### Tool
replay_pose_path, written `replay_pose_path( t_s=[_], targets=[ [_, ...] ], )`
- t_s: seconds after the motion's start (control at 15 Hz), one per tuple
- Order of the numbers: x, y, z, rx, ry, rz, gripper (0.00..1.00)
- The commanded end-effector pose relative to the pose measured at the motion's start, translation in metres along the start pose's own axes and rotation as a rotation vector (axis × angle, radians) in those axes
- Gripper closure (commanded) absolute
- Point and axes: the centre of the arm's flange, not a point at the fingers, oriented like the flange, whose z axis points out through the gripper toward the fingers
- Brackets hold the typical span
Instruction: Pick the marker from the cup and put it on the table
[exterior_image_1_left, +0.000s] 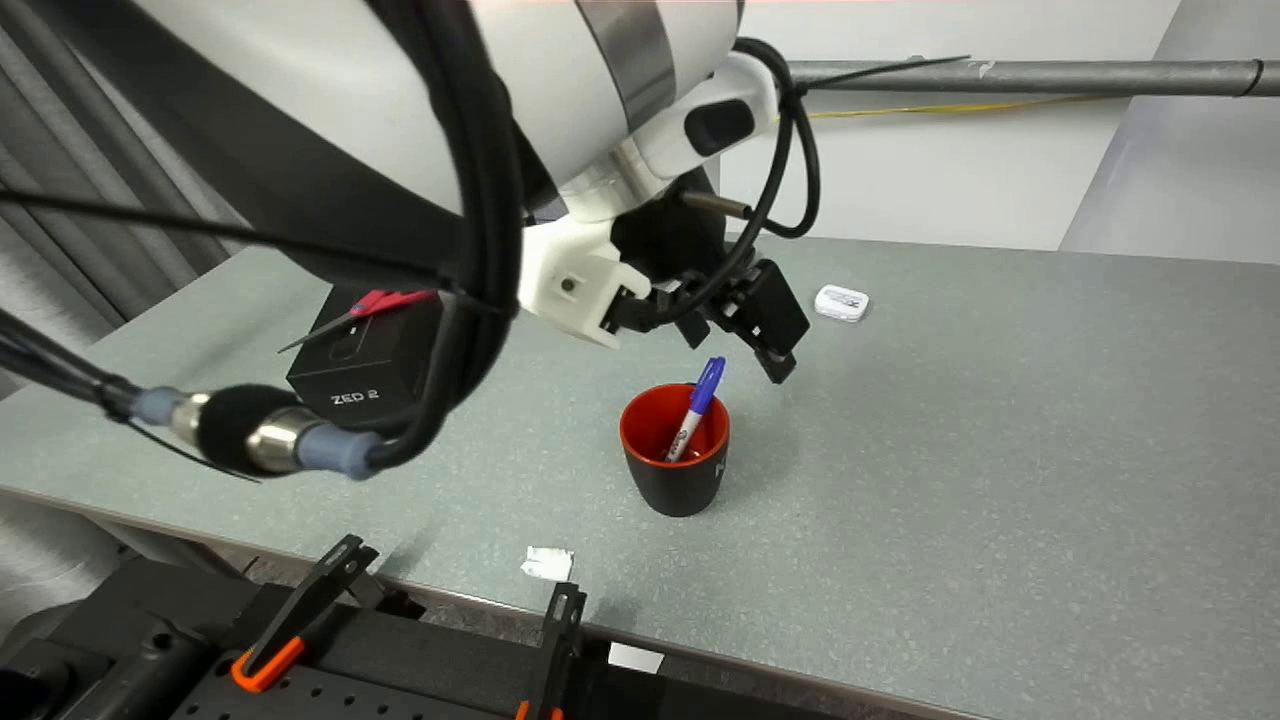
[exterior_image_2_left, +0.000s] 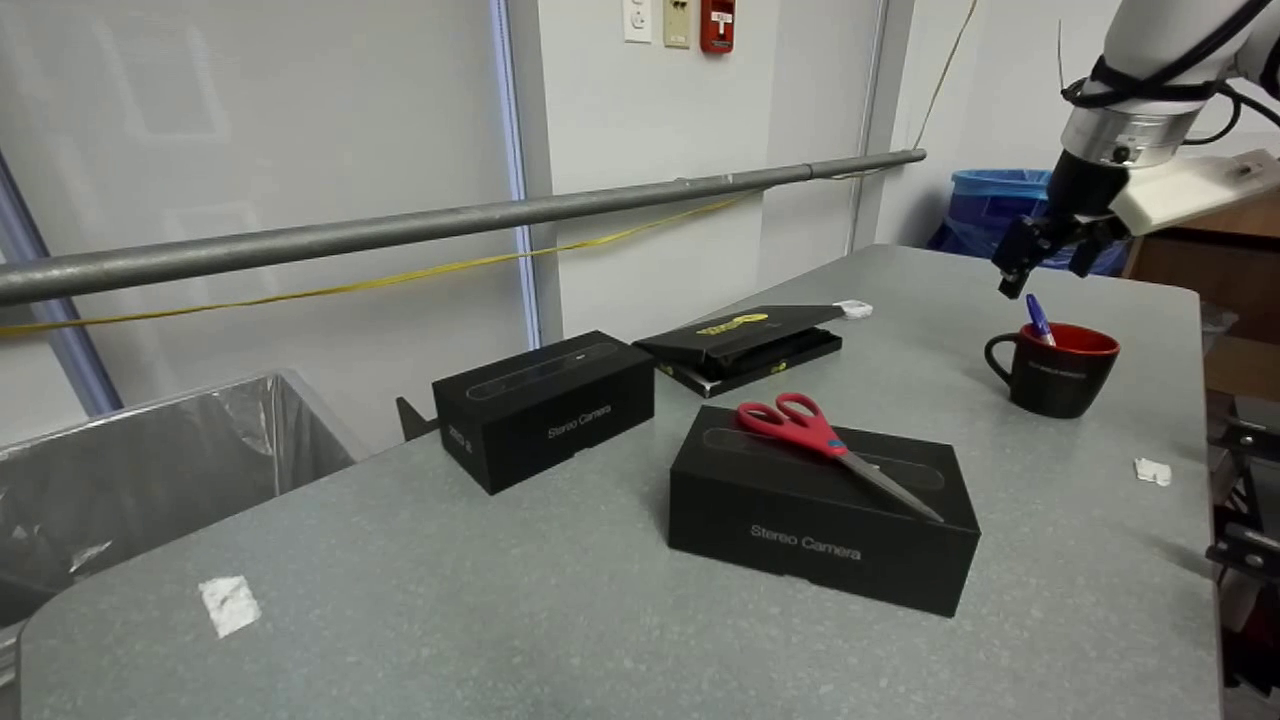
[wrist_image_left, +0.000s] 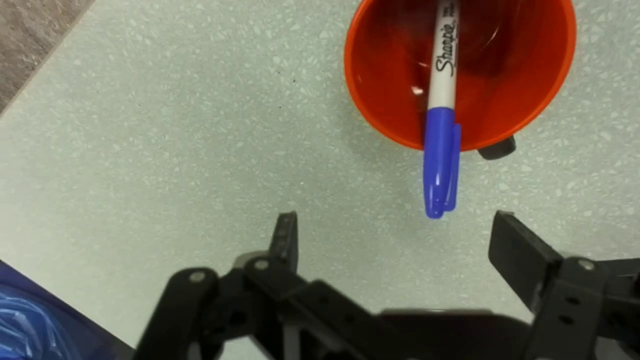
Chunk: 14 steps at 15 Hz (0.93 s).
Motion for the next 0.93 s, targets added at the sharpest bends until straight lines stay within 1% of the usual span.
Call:
replay_pose_path(
  t_s=[0.0,0.13,0.33,0.73,0.87],
  targets=[
    [0.023,-0.007,0.031,0.031,-0.023,0.061,0.00],
    [0.026,-0.011,0.038,0.046,-0.033,0.070,0.00],
    [0.020,-0.017,0.042,0.067,-0.038,0.063,0.00],
    [-0.002,-0.008,0.019,0.093,-0.001,0.028,0.00],
    [-0.009,-0.007,0.014,0.088,-0.005,0.016,0.00]
  ],
)
